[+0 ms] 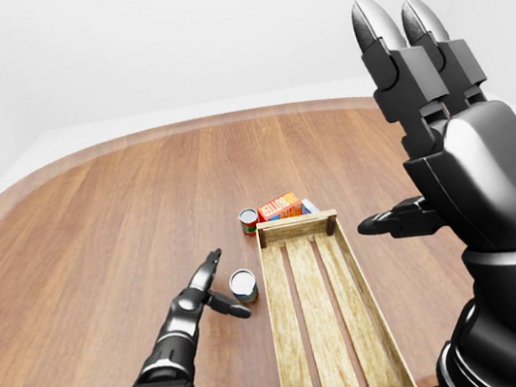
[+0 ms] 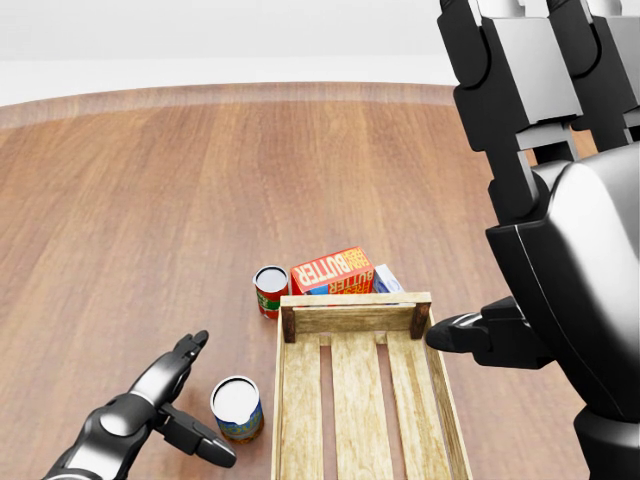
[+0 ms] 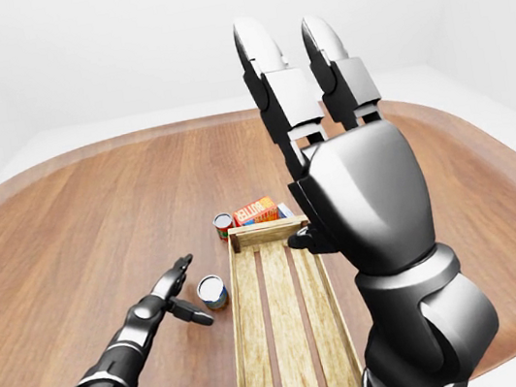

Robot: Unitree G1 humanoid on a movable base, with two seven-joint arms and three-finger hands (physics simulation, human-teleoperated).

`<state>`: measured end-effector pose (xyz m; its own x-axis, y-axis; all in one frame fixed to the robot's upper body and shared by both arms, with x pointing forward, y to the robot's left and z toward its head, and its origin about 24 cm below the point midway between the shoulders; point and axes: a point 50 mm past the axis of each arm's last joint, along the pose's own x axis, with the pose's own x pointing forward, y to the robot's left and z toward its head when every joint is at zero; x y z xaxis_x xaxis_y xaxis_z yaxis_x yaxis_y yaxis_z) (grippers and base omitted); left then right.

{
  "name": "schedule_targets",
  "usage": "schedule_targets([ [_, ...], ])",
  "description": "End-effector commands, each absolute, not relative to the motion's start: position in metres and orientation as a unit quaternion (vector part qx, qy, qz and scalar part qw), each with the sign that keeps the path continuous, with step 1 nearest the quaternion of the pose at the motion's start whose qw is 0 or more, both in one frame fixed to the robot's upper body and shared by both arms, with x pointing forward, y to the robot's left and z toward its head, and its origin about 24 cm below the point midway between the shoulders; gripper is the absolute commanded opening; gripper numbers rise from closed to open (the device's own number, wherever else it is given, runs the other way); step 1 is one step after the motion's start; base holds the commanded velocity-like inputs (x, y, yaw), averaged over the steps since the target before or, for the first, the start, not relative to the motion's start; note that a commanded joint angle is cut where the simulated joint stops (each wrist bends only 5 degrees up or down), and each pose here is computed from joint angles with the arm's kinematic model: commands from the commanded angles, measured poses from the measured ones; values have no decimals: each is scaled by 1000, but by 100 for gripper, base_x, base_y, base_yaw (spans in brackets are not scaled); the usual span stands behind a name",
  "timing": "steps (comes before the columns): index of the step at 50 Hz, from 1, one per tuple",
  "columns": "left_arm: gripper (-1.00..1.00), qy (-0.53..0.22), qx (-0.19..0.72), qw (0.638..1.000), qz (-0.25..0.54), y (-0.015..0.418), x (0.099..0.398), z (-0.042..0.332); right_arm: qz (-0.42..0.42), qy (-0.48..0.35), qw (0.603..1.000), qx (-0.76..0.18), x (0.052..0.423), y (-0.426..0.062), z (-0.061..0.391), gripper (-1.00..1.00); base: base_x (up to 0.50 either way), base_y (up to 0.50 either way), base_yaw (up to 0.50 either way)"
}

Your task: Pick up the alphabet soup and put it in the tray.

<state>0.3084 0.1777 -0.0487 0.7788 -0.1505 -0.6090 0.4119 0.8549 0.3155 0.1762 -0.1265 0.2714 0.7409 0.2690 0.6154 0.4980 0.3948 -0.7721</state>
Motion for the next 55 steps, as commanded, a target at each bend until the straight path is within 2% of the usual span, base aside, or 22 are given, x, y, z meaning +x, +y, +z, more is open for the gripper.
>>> schedule_targets([
  [1, 100, 302, 186, 921, -161, 170, 305, -53, -74, -352, 758, -544, 177, -126, 271, 100, 0, 0, 0],
  [55, 100, 331, 224, 907, -137, 172, 296, -66, -67, -356, 764, -533, 179, -124, 269, 100, 0, 0, 0],
])
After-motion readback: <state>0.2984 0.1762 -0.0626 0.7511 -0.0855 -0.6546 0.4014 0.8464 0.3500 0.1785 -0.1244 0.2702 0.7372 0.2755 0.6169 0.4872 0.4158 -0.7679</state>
